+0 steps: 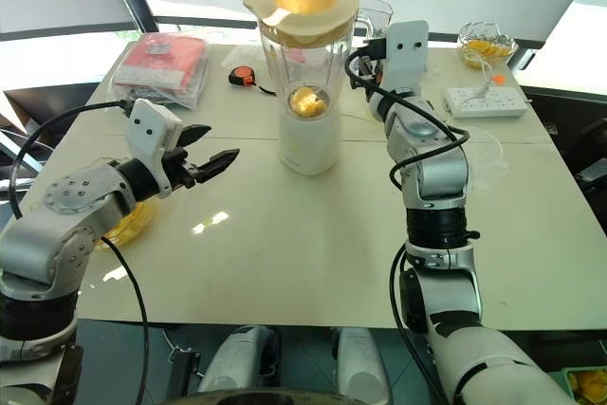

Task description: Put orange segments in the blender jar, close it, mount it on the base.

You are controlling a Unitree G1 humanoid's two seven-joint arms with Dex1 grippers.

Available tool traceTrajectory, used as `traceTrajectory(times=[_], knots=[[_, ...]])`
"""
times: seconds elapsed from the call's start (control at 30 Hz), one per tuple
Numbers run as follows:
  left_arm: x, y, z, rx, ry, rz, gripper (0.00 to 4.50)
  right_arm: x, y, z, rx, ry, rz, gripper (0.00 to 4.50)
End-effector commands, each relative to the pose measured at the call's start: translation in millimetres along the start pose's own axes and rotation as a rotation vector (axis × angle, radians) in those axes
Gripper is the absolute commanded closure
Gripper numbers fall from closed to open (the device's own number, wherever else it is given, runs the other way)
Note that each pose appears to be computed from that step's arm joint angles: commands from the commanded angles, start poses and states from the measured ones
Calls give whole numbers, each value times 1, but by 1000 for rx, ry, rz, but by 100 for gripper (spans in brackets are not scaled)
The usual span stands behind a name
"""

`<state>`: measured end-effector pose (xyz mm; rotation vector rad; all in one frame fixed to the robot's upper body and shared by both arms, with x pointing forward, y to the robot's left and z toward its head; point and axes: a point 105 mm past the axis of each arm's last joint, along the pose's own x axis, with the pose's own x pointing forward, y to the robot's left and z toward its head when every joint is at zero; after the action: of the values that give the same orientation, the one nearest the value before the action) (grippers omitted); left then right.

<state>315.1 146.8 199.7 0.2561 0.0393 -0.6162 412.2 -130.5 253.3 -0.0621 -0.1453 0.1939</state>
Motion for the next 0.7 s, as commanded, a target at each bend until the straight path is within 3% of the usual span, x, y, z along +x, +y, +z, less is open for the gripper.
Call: traceTrajectory(times=[0.03, 0.43, 0.53, 0.67, 0.7], knots=[[-2, 4, 11, 28, -43, 18, 94, 3, 6, -16, -26, 56, 49, 370], [-1, 2, 7, 34, -34, 21, 94, 10, 2, -19, 13, 79, 33, 370], [-1, 0, 4, 42, -22, 17, 91, 12, 2, -18, -5, 77, 31, 232], [0, 0, 3, 35, -27, 23, 91, 13, 0, -17, -32, 73, 25, 15], [0, 0, 3, 35, -27, 25, 91, 13, 0, -17, -41, 72, 23, 3]])
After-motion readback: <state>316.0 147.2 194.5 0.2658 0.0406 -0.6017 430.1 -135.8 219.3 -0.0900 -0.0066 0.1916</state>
